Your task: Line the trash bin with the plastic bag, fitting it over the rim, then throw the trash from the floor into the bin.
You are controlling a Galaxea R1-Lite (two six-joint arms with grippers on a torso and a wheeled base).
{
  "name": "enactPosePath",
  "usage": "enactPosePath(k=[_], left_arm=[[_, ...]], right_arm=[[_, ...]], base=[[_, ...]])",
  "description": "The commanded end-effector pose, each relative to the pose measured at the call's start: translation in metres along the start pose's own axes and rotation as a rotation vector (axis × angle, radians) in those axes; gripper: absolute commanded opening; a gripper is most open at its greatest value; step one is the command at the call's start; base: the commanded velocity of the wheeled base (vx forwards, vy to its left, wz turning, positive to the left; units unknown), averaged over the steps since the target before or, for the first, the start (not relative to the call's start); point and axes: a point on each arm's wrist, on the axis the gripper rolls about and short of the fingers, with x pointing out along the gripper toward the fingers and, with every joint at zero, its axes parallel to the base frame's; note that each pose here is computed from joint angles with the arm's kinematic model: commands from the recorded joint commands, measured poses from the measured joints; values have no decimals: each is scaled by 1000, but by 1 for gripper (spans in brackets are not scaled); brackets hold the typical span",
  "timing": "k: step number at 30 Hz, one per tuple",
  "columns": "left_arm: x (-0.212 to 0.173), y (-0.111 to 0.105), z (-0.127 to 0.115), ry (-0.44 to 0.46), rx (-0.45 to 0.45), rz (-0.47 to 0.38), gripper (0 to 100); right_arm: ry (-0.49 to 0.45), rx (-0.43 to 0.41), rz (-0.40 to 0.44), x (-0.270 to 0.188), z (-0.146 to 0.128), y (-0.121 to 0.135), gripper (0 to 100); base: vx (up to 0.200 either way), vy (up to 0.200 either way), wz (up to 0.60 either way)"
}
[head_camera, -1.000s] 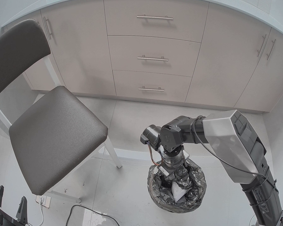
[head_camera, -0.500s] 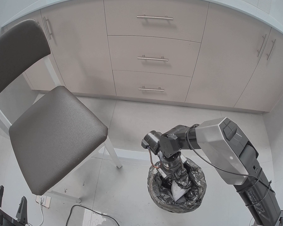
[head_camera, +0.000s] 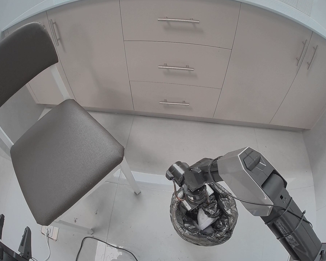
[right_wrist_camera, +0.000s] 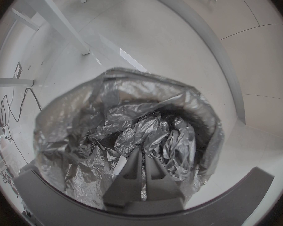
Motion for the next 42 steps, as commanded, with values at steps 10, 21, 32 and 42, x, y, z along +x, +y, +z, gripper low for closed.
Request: enactPosePath(k=[10, 21, 32, 42], left_arm=[[0, 0, -5, 1, 0, 1, 100], [0, 0, -5, 1, -2, 1, 100], [0, 0, -5, 1, -2, 1, 100], [0, 0, -5, 1, -2, 2, 100]], right_arm=[[36, 26, -36, 58, -13, 4, 0], [-8, 40, -33, 40, -3, -4, 0], [46, 90, 62, 24, -3, -21, 0], [115, 144, 54, 40, -13, -16, 0]], base=[[0, 0, 0], [0, 0, 0], [0, 0, 0], [0, 0, 0]])
